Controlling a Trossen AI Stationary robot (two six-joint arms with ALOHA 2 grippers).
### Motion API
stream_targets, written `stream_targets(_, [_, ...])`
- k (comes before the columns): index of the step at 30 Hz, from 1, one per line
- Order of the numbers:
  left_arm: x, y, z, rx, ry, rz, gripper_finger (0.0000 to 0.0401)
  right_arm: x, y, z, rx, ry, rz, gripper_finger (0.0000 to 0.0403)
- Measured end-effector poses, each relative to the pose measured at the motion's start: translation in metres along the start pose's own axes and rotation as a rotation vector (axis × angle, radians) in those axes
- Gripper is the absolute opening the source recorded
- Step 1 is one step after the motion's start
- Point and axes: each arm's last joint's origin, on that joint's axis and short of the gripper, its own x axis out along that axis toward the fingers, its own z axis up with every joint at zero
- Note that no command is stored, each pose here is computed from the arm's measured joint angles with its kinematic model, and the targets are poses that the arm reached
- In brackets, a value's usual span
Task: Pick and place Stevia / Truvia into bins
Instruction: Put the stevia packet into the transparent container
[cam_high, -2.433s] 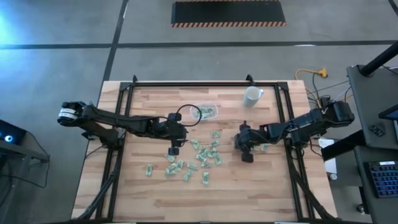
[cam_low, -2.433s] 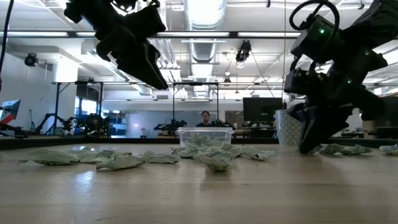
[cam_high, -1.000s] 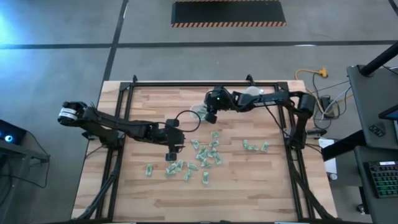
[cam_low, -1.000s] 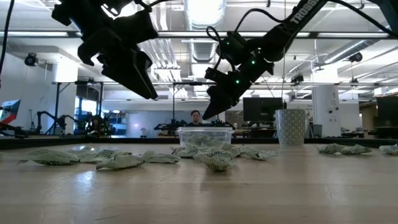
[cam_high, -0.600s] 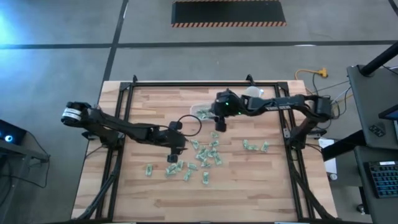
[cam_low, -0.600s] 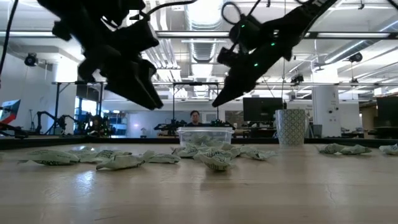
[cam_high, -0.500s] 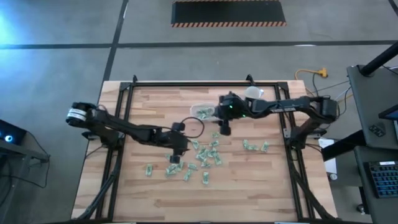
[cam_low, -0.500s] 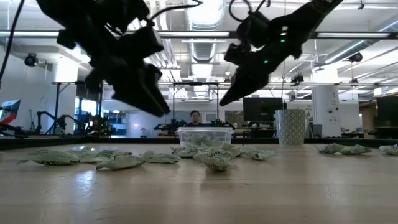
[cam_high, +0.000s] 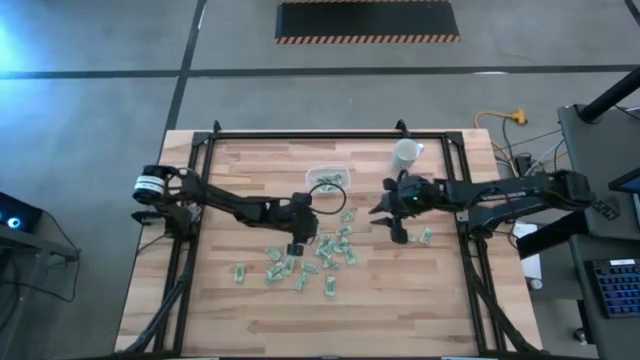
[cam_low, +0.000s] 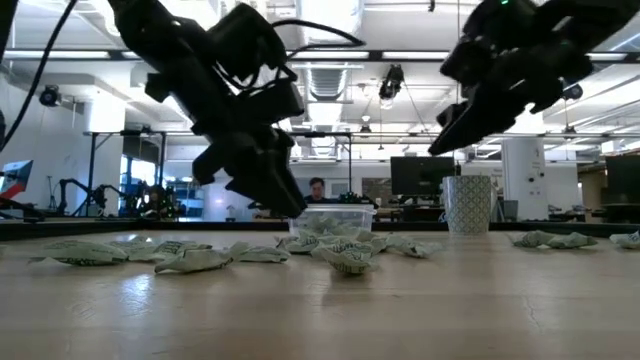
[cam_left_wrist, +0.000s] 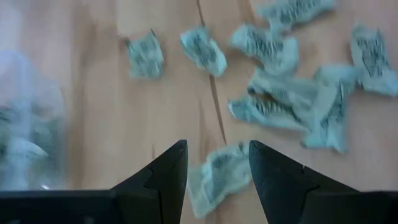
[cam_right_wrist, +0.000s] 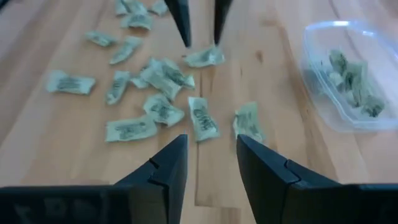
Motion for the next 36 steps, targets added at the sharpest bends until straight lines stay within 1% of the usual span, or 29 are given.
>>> stream_targets(5, [0.006, 0.006, -0.005, -0.011, 0.103, -0.028, 0.0155, -0.019, 0.004, 0.002, -0.018, -0.099, -0.010, 0.0126])
stream_targets(9, [0.010, 0.009, -0.006, -0.022, 0.115, -0.042, 0.0155, -0.029, 0.006, 0.006, -0.029, -0.156, -0.012, 0.0123])
stream_targets(15, [0.017, 0.015, -0.012, -0.059, 0.142, -0.061, 0.0152, -0.031, 0.007, 0.005, -0.032, -0.156, -0.008, 0.0122])
stream_targets(17, [0.017, 0.016, -0.013, -0.076, 0.152, -0.066, 0.0141, -0.029, 0.007, 0.004, -0.031, -0.147, -0.007, 0.0121])
stream_targets(20, [0.017, 0.016, -0.014, -0.077, 0.159, -0.072, 0.0115, -0.026, 0.006, 0.003, -0.028, -0.130, -0.007, 0.0120])
stream_targets(23, [0.015, 0.016, -0.015, -0.076, 0.162, -0.076, 0.0078, -0.024, 0.006, 0.002, -0.026, -0.119, -0.006, 0.0120])
stream_targets(27, [0.009, 0.017, -0.012, -0.075, 0.151, -0.070, 0.0018, -0.023, 0.006, 0.002, -0.026, -0.116, -0.006, 0.0118])
stream_targets(28, [0.007, 0.018, -0.011, -0.075, 0.142, -0.067, 0.0010, -0.023, 0.006, 0.002, -0.026, -0.118, -0.006, 0.0118])
stream_targets(32, [-0.003, 0.021, -0.004, -0.075, 0.105, -0.043, 0.0008, -0.023, 0.006, 0.002, -0.026, -0.118, -0.006, 0.0117])
stream_targets(36, [-0.014, 0.027, 0.006, -0.050, 0.063, 0.076, 0.0008, -0.023, 0.006, 0.002, -0.026, -0.118, -0.007, 0.0113])
